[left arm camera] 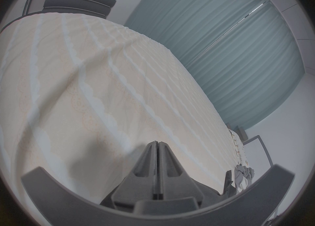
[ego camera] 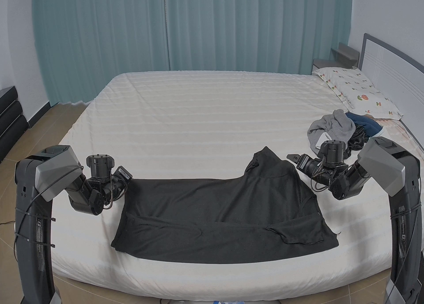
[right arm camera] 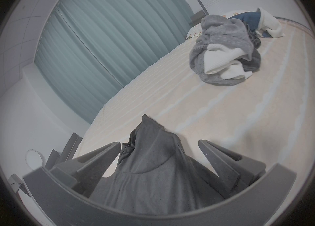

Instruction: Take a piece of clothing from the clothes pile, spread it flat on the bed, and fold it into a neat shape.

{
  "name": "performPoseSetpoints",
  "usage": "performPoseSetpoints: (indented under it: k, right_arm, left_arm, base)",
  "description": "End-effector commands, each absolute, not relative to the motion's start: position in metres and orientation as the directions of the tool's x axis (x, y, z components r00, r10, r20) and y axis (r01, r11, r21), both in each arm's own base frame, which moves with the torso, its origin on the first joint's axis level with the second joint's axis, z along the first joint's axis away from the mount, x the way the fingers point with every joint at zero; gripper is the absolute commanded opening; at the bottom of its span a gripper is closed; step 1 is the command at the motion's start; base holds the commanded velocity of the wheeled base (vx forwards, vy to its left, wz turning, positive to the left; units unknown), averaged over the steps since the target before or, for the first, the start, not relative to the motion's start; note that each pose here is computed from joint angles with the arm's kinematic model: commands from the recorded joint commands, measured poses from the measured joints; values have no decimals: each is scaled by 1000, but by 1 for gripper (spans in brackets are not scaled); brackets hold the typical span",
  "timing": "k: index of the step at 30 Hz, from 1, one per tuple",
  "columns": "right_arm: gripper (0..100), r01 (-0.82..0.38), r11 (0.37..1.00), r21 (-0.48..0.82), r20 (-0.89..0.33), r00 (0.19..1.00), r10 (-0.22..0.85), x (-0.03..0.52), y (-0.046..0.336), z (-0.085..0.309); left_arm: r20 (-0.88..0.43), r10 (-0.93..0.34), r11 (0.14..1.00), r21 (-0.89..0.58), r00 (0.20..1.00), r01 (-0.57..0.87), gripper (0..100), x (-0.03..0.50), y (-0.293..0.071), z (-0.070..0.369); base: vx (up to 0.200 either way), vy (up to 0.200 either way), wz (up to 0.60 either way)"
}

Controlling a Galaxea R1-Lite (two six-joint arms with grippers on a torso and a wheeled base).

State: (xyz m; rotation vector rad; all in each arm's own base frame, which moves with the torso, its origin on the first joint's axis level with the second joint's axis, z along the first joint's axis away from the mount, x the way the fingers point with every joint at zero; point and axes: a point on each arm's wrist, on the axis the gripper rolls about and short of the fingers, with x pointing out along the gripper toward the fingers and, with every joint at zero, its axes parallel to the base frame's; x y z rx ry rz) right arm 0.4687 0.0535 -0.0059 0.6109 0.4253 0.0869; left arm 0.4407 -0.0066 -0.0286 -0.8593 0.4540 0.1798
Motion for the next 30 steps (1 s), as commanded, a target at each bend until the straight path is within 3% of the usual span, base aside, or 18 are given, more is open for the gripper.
performPoseSetpoints:
  k: [1, 12, 13, 30]
  right_arm:
    - [100, 57, 830, 555, -388, 900, 197, 486, 63, -29]
    - [100, 66, 830, 554, -397, 897, 194, 491, 62, -45]
    - [0, 67, 830, 554, -400, 896, 194, 490, 62, -45]
    - [0, 20, 807, 591, -285, 940, 186, 471, 37, -11]
  left_arm:
    - [-456, -29, 644, -689, 889, -332, 0, 440, -7, -28]
    - [-458, -29, 644, -688, 889, -334, 0, 440, -7, -29]
    - [-458, -29, 644, -688, 889, -334, 0, 440, -7, -29]
    - [-416, -17, 639, -704, 909, -311, 0, 438, -2, -8]
  base:
    - [0, 0, 0]
    - [0, 0, 0]
    - [0, 0, 0]
    - [0, 0, 0]
